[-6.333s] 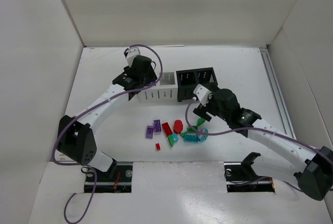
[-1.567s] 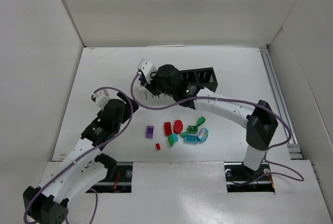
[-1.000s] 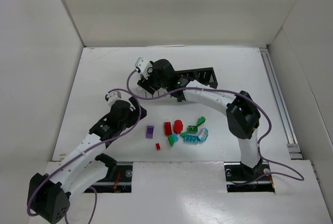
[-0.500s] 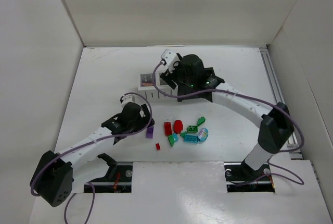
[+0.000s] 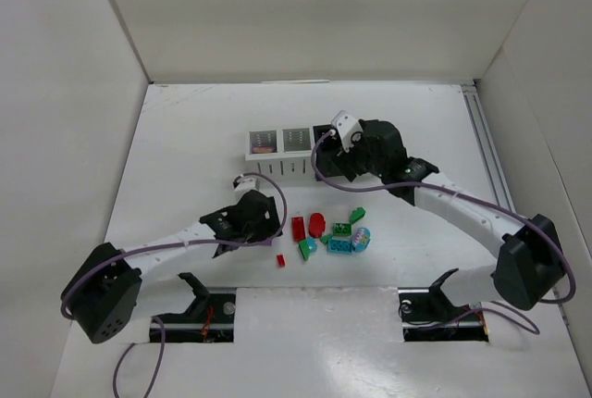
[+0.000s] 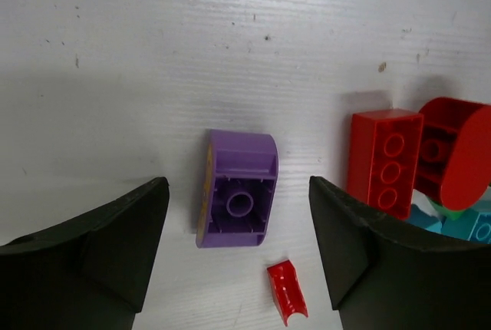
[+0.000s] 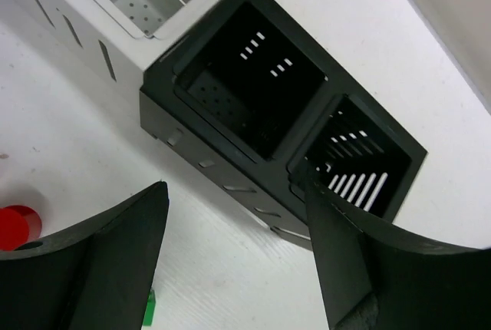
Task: Sort the legos into containers by color
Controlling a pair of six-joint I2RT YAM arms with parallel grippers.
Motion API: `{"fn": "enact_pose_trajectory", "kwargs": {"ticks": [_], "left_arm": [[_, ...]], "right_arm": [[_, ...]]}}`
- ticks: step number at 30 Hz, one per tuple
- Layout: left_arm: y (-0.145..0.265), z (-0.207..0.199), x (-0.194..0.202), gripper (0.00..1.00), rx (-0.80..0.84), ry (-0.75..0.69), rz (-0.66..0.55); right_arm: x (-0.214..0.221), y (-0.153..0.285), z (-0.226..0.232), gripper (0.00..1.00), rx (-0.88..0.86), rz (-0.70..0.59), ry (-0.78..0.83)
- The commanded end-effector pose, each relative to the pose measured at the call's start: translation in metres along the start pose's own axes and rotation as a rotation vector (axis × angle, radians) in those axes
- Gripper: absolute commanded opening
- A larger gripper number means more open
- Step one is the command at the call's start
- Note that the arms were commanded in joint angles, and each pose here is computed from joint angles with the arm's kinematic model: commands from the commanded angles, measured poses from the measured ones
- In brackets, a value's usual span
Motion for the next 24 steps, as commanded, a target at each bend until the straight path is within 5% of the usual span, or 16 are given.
{"fn": "enact_pose_trajectory", "kwargs": {"ticks": [1, 13, 20, 24], "left_arm": [[-0.007, 0.013, 0.007, 0.71, -0.097, -0.015, 0.015], [-0.004, 0.000, 0.008, 0.19, -0.190, -0.077, 0.019], [0.024, -0.028, -0.048, 0.15, -0.181, -0.014, -0.178], [0.050, -0.051, -0.117, 0.15, -0.128, 0.033, -0.351]], "right_arm": [[-0.013, 0.017, -0.013, 0.76, 0.048, -0.061, -0.006], [0.010, 0.045, -0.033, 0.76, 0.130, -0.027, -0.047], [0.022, 0.053, -0.031, 0.76, 0.113, -0.011, 0.022], [0.025, 0.060, -0.027, 0.78, 0.087, -0.040, 0.096]]}}
Point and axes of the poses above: each gripper's point midway between its finger pads, its own y axis back along the fingers, its own z axis along the line the jaws close on, x = y × z, the point moved 4 cm from there along y, back along the fingers, and after that the axes turned 1 degree about y, right-handed, at the moved point
